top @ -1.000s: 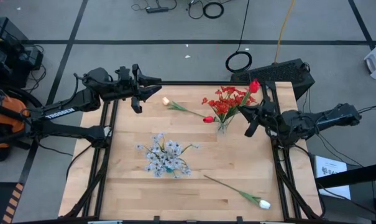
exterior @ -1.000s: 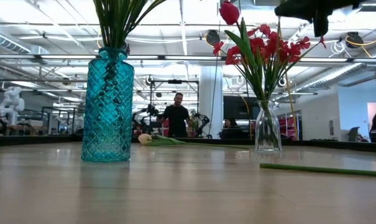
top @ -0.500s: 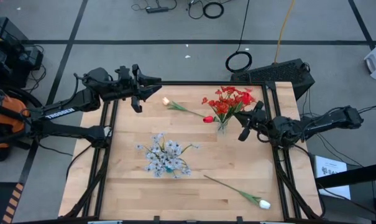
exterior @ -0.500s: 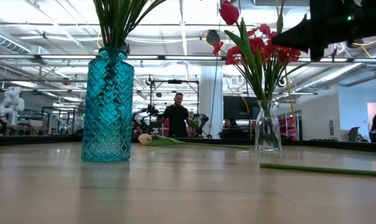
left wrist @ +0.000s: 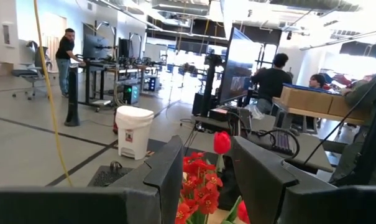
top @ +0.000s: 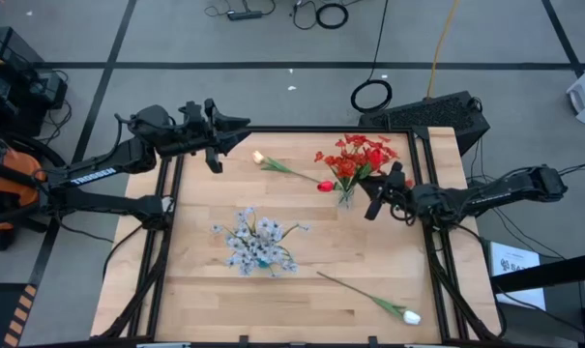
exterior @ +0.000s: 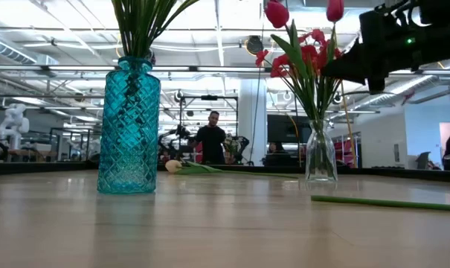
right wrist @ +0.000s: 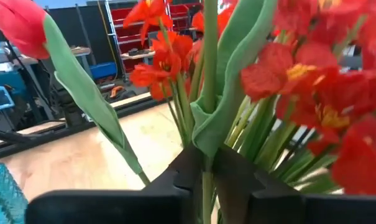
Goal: Sort flowers into vase by color
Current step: Put the red flower into the transparent flower vase
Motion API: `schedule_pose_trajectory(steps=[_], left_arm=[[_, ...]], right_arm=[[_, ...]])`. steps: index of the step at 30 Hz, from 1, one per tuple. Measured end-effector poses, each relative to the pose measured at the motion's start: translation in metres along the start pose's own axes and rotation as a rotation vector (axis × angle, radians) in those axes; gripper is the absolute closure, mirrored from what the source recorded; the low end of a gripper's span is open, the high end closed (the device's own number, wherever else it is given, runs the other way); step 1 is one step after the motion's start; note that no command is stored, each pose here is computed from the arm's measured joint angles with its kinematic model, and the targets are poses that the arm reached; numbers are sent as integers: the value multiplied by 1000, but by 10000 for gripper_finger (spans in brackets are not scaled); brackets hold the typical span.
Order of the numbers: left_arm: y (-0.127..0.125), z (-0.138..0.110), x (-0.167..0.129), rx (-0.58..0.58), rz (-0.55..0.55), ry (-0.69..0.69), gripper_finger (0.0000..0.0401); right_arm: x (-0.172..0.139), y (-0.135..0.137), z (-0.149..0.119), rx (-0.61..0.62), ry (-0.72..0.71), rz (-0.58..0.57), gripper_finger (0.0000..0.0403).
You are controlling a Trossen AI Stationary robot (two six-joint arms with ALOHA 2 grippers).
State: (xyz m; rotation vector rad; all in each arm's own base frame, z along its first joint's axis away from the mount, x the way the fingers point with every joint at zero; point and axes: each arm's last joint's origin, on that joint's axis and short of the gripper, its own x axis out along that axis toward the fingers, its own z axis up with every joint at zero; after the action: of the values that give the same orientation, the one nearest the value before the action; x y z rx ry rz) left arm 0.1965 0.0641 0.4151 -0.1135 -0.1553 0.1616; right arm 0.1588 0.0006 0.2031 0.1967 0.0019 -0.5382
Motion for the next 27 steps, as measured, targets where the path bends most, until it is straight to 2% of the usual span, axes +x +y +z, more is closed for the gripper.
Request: schedule_pose_trajectory(steps=[7,11,17,22,27], left_arm=[[0,-1,0,-1,1,5,257],[0,-1,0,-1,1,8,257],[0,-1,0,-1,1,11,257],[1,-6,0,-10,8,59,257],[2,-14,-1,-25,21,141,257]], right_arm=[[3,6,4,-29,104,75,306],[5,11,20,-59,214,50,267],[-5,15,64,-81,426,9,218],[-22,16,109,-15,535,48,191],[-35,15,139,80,578,84,182]])
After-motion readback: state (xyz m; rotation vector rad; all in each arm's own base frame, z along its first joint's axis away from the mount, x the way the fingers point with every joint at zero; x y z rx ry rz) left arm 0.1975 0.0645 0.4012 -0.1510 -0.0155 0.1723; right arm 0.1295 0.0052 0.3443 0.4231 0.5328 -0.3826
